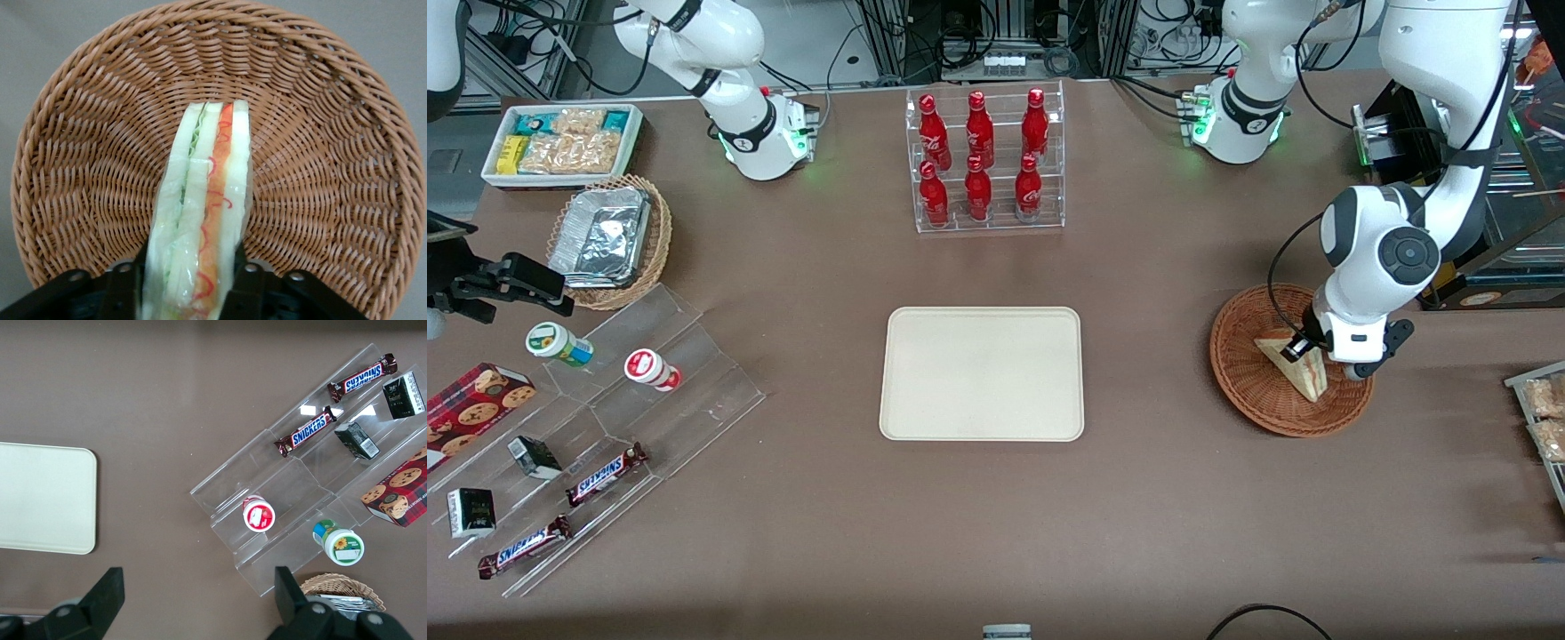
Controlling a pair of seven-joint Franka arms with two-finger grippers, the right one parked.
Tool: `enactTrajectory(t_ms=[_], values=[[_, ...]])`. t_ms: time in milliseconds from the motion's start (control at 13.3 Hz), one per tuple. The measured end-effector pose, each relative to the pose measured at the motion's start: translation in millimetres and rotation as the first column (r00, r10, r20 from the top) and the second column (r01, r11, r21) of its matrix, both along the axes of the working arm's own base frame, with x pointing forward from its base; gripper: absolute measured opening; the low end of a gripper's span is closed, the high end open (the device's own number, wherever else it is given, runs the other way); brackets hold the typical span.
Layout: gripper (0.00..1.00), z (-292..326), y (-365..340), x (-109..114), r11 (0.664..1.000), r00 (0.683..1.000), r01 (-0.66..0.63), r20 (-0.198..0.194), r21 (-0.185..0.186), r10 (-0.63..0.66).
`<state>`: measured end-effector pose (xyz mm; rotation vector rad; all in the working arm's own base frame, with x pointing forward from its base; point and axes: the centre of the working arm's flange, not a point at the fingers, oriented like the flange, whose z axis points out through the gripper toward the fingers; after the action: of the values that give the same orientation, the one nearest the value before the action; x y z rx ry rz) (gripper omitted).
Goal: Place sandwich from basket to tray
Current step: 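Close the left gripper on the wrapped sandwich's crust edge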
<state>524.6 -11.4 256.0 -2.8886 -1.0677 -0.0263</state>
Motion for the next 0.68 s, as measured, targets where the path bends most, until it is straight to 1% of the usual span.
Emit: enactTrajectory(t_ms=[75,151,226,376,452,527,677], values=[[0.33,5,0,1,1.0,1.0,0.004,0.004,0.005,-0.004],[0.26,13,0,3,1.0,1.0,0.014,-0.006,0.017,-0.014],[0.19,25,0,5,0.999,0.999,0.022,-0.026,0.031,-0.021],[0.19,67,-11,12,0.997,0.996,0.042,-0.077,0.057,-0.037],[0.19,95,-26,17,0.996,0.994,0.062,-0.091,0.067,-0.056],[0.19,126,-45,20,0.993,0.993,0.09,-0.088,0.074,-0.083],[0.15,183,-96,22,0.983,0.986,0.164,-0.051,0.08,-0.16]])
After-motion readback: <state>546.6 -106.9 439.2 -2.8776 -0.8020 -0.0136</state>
